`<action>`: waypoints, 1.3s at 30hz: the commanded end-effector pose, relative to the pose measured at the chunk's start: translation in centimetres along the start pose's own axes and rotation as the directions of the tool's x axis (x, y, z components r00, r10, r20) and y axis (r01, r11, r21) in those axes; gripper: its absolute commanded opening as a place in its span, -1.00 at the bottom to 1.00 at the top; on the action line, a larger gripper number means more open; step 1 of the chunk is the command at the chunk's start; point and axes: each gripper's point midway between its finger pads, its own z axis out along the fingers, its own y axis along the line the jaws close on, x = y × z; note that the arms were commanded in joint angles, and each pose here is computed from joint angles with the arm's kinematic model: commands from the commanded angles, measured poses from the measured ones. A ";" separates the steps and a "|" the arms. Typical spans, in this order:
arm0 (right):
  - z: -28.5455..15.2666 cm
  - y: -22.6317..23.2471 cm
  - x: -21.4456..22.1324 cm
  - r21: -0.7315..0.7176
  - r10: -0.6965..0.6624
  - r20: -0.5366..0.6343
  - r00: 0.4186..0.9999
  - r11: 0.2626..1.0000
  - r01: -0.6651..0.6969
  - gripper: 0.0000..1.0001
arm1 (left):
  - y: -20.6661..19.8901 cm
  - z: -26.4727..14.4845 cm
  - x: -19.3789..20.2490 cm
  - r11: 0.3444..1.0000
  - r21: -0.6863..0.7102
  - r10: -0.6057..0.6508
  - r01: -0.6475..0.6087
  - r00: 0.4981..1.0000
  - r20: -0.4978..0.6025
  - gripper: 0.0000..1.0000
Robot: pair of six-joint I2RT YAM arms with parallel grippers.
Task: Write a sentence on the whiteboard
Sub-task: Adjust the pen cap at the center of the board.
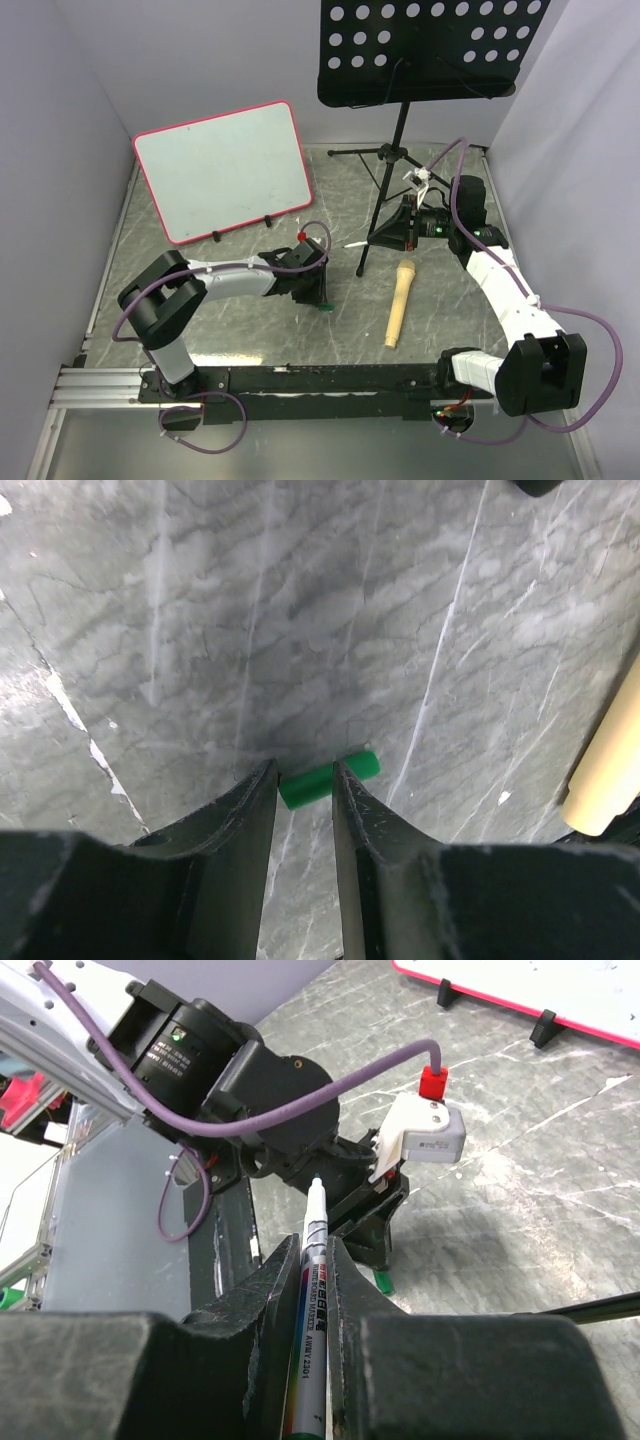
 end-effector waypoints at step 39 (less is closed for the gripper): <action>-0.4 1.3 -1.6 -0.037 -0.099 0.034 0.994 0.994 0.100 -1.00 | -4.3 -0.3 1.5 0.984 0.135 -0.108 0.113 0.993 -0.042 -0.17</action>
